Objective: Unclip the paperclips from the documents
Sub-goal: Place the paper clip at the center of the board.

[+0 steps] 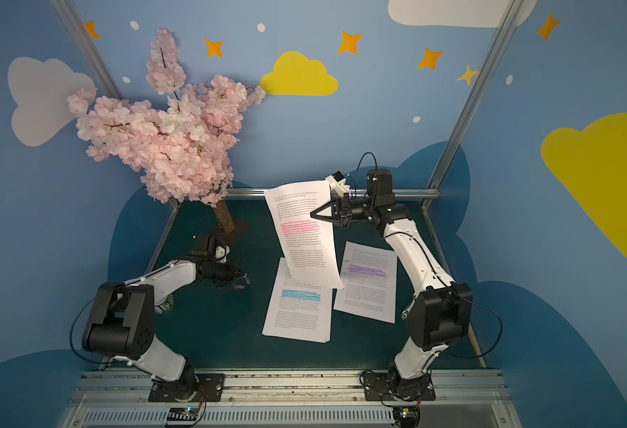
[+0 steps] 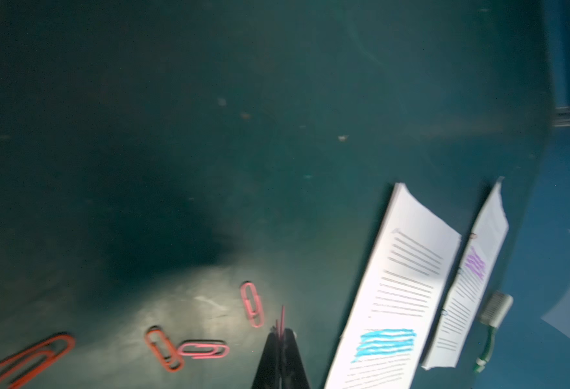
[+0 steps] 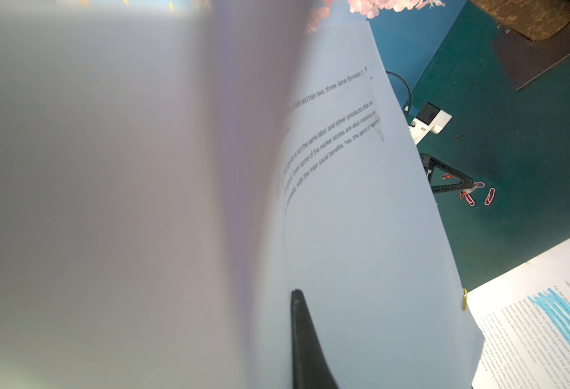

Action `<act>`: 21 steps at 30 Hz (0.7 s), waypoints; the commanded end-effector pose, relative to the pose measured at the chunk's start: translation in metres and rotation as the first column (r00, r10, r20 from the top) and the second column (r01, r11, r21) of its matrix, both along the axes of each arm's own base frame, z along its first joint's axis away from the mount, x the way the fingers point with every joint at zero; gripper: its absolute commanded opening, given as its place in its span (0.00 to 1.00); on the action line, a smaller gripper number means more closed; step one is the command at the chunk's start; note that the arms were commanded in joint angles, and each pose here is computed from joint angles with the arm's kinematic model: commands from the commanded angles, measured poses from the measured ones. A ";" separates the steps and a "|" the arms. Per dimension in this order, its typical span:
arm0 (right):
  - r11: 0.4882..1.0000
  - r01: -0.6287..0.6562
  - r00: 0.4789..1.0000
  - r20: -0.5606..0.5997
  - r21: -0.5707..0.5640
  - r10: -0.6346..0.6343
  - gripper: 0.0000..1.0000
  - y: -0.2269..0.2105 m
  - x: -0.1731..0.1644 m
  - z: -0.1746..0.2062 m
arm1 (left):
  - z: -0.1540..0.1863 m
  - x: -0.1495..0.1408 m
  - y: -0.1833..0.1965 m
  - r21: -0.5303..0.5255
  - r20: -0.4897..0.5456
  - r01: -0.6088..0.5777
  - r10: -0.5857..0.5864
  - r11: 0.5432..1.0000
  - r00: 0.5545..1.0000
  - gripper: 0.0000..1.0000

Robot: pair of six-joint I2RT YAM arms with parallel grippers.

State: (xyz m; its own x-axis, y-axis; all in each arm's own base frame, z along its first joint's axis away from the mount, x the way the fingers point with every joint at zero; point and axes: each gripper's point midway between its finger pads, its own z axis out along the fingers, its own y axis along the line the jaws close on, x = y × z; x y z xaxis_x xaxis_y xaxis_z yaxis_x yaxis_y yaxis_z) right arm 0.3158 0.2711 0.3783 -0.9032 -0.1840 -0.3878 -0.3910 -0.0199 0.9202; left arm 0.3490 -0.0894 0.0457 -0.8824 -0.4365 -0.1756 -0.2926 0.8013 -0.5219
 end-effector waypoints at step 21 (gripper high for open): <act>0.999 -0.047 0.998 0.054 0.021 0.045 0.00 0.009 -0.019 0.022 | 0.213 -0.017 -0.080 -0.155 0.723 0.482 -0.233 0.862 0.650 0.88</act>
State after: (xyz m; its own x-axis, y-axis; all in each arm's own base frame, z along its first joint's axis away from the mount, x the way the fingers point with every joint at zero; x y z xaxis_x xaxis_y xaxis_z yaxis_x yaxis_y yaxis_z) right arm 0.3076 0.2789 0.3710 -0.9095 -0.2070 -0.3605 -0.3666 -0.0096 0.9303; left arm 0.3532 -0.1313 0.1915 -0.7883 -0.2962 -0.5393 0.1727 0.7348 -0.6559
